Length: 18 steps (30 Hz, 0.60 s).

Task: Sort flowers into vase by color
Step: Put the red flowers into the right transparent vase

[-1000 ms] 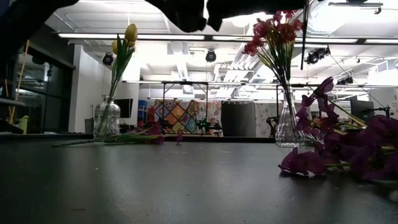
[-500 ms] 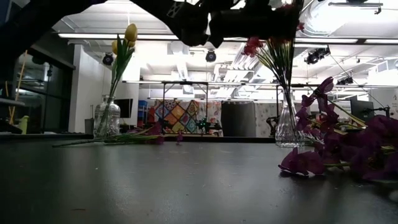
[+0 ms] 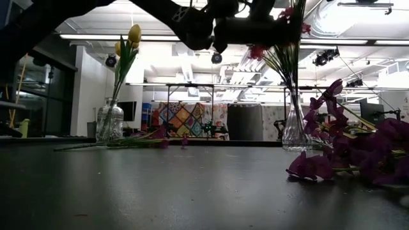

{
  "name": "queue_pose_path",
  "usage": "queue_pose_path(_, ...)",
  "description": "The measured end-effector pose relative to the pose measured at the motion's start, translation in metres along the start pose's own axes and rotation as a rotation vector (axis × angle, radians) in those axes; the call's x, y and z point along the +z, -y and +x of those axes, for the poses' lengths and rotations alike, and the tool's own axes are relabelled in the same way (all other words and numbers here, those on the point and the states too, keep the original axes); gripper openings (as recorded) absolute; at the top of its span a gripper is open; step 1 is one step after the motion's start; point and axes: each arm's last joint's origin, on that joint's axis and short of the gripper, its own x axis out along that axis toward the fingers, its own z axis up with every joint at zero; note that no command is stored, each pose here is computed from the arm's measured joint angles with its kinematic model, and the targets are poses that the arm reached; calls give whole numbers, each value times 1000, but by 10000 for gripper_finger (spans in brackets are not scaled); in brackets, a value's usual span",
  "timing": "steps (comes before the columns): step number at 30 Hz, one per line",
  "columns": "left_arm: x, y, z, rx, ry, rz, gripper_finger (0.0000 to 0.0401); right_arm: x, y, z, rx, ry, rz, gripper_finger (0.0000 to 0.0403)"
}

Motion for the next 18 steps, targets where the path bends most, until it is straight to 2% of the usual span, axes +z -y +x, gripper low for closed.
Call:
queue_pose_path(10, -18, 1, 1, -17, -101, -69, 0, 0, 0, 0, 0, 0, 0, 321)
queue_pose_path(18, -49, 13, 3, -5, -171, -116, 0, 0, 0, 0, -1, 1, 0, 321)
